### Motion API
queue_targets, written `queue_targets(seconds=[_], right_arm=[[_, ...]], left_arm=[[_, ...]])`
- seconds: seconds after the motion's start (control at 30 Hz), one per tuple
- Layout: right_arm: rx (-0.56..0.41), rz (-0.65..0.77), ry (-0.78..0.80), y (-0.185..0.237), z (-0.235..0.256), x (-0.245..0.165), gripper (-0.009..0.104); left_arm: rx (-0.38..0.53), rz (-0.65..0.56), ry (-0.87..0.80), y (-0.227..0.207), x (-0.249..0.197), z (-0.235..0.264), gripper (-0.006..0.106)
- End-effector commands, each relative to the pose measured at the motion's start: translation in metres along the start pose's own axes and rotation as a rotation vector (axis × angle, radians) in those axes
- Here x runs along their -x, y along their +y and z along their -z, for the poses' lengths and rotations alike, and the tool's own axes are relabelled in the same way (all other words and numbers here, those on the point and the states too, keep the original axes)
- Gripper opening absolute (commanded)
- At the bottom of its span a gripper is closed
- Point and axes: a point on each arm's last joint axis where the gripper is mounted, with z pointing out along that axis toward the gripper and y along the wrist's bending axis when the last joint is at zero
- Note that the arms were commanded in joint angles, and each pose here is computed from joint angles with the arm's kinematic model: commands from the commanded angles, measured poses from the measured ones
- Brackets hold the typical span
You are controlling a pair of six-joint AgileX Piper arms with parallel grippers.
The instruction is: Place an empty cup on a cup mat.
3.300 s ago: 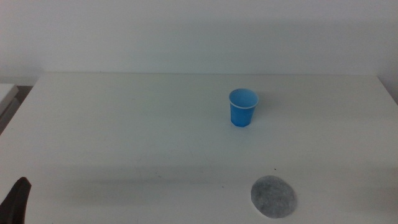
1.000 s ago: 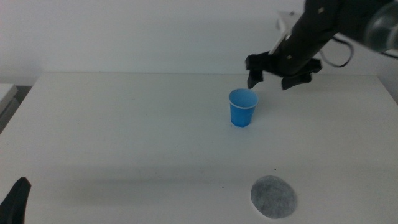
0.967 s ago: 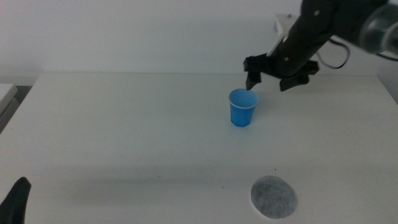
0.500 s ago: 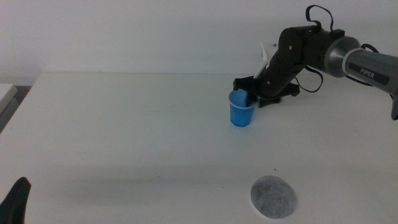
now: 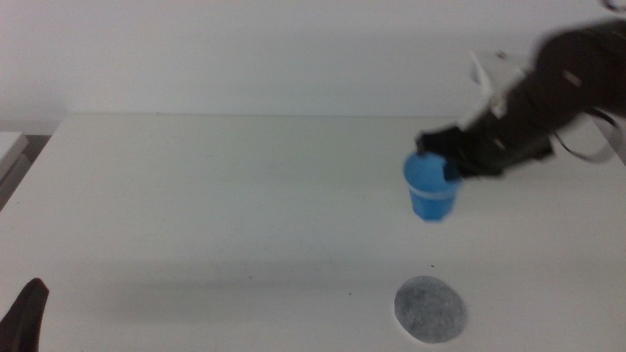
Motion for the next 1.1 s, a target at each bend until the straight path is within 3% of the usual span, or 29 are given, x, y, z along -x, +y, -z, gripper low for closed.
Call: queue_targets(seconds=[0.0,0.33,0.73,1.07], right_arm=[[0.024,0.004,-0.053,-0.004,0.018,-0.023,-0.003],[0.028,-0.092,0.088,-0.019,-0.003,-0.084,-0.003],[0.039,-0.111,0.166,-0.017,-0.037,-0.089,-0.003],[0.039,-0.118,0.225,-0.017,-0.036,-0.094,-0.001]], left_arm=[[-0.002,0.01,-0.009,0.0,0.001,0.0,0.094],[-0.002,0.01,-0.009,0.0,0.001,0.0,0.094],[-0.002,0.01,-0.009,0.0,0.001,0.0,0.094],[-0.002,0.01,-0.009,0.0,0.001,0.0,0.094]])
